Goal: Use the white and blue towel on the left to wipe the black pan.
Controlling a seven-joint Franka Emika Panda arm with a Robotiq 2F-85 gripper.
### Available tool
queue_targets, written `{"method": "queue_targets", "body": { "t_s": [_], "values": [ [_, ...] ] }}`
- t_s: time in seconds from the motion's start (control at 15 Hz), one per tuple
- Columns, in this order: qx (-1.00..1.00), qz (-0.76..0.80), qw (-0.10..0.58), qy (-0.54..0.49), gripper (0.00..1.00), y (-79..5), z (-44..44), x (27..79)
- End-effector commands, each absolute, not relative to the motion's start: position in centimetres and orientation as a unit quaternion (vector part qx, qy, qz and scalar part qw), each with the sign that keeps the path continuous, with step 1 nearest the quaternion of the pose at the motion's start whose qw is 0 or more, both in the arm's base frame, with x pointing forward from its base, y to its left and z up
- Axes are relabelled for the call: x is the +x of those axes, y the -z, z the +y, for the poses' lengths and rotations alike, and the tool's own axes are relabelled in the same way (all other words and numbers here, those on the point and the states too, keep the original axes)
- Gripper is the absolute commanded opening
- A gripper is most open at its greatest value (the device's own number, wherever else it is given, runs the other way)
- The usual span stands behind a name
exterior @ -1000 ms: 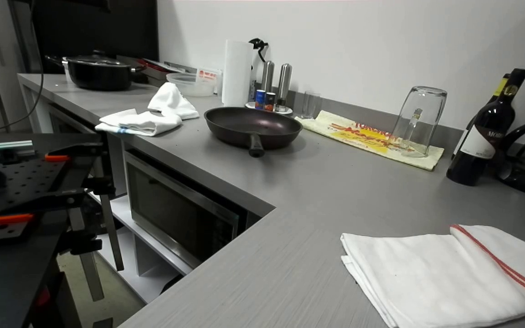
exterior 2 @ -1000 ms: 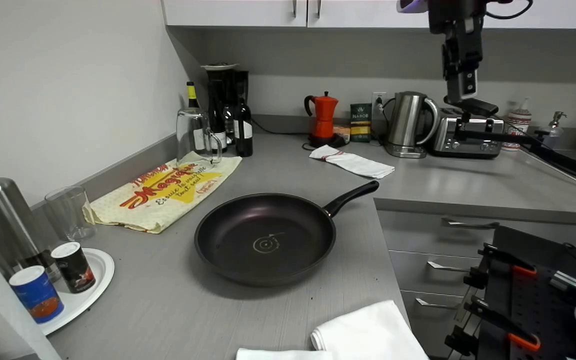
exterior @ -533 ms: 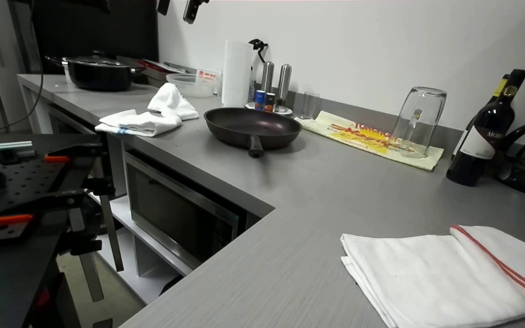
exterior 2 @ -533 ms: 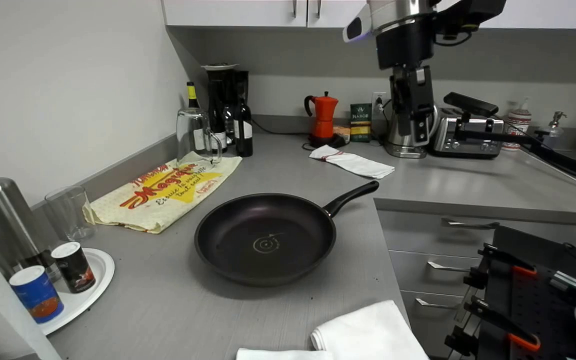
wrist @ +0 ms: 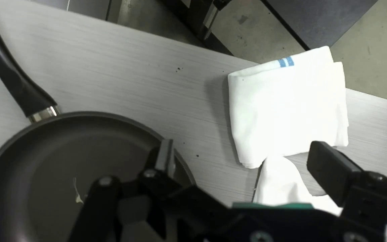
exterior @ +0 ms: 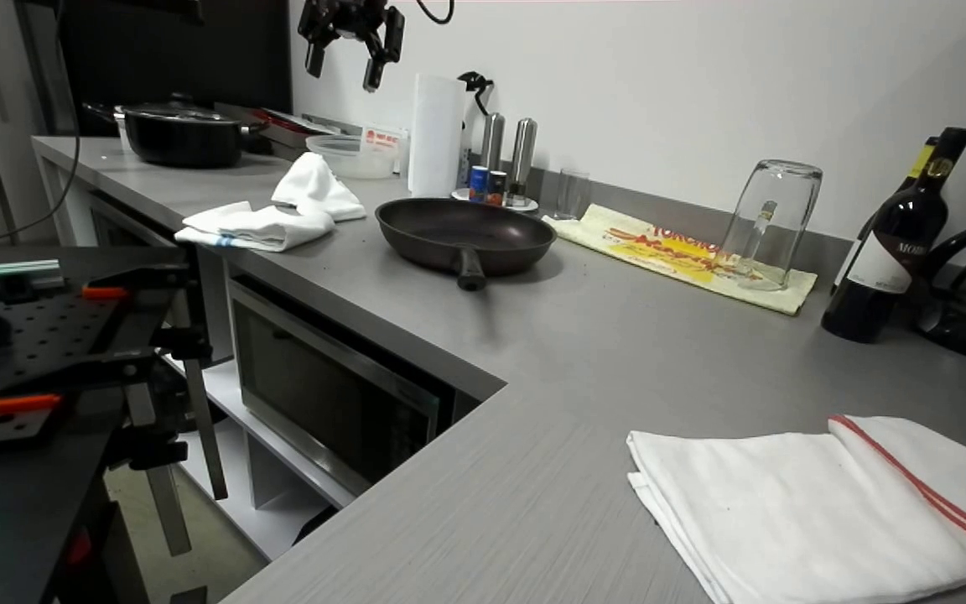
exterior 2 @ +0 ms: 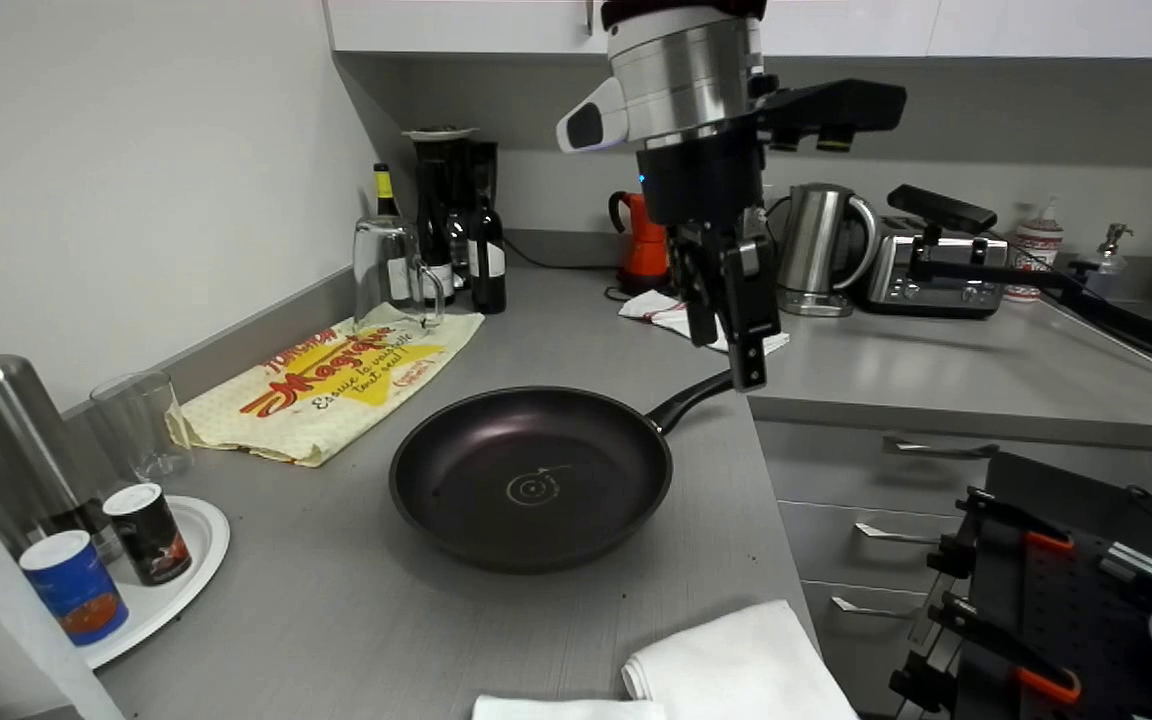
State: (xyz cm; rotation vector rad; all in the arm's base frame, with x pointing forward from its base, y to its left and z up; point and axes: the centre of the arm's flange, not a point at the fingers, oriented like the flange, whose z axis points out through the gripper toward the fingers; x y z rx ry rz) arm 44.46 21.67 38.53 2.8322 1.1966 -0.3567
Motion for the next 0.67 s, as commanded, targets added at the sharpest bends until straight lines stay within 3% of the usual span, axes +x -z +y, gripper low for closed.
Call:
{"method": "queue_targets", "body": {
  "t_s": [0.0,0.6],
  "values": [
    [0.885,0.452,0.024,0.112,1.00,-36.8,25.7,47.1],
    [0.817,0.557,-0.015,0.145,1.00,-29.6,35.5,48.0]
  ]
}}
